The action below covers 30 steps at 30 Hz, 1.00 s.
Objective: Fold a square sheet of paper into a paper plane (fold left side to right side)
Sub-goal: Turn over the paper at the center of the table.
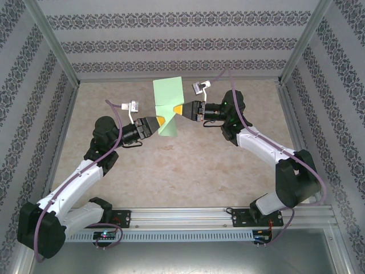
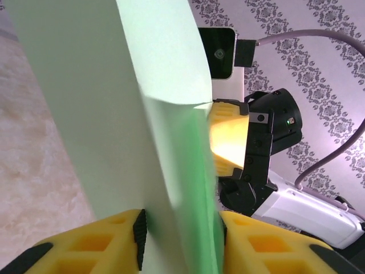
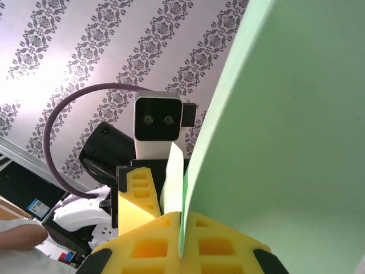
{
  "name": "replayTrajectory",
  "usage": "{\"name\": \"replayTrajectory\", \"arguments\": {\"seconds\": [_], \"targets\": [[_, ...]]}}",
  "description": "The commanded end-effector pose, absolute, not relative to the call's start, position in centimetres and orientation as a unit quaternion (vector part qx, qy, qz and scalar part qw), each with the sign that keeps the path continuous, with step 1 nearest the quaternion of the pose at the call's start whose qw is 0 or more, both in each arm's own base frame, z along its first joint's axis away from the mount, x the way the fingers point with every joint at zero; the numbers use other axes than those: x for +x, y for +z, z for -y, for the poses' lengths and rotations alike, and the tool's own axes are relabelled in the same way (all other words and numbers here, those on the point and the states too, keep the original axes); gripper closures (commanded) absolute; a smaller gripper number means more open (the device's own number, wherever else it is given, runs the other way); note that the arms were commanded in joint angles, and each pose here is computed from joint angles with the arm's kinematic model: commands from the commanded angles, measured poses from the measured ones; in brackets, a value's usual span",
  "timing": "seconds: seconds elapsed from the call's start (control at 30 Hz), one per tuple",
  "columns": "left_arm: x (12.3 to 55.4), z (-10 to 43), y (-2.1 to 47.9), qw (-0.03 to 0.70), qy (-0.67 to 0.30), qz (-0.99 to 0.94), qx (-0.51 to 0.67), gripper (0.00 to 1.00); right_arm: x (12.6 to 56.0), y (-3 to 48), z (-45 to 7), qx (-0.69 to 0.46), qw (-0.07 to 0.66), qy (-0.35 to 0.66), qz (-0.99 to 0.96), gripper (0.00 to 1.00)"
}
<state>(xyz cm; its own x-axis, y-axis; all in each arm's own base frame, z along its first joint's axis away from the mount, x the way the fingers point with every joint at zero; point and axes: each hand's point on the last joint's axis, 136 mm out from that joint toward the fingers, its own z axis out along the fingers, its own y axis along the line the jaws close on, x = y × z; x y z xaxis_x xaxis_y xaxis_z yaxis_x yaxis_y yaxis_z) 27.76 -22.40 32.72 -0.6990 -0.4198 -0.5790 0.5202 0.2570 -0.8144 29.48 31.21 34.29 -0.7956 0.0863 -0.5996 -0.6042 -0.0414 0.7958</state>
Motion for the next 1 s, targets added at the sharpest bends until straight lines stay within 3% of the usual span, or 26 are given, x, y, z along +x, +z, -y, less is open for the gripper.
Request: {"name": "replayTrajectory", "arguments": {"seconds": [0.0,0.13,0.23,0.5,0.8,0.97], "targets": [[27.1,22.8,35.3,0.408,-0.62,-0.667,0.068,0.69,28.9,34.2,-31.6,-0.213,0.248,0.698,-0.637,1.0],[27.4,22.8,34.2,0.404,-0.606,-0.683,0.063,0.83,29.0,33.4,-31.5,-0.209,0.246,0.692,-0.646,0.94],[27.6,22.8,32.9,0.398,-0.585,-0.704,0.059,0.9,29.4,31.9,-31.1,-0.198,0.247,0.67,-0.671,0.83],[27.9,21.7,27.6,0.388,-0.469,-0.791,0.052,1.0,31.8,25.7,-24.2,-0.111,0.313,0.527,-0.783,0.55],[26.5,18.6,21.1,0.362,-0.136,-0.919,0.076,1.0,32.8,20.1,-10.8,0.042,0.376,0.251,-0.891,0.35],[26.4,17.3,19.9,0.341,0.042,-0.936,0.081,1.0,31.9,18.5,-6.5,0.105,0.394,0.195,-0.892,0.17]]}}
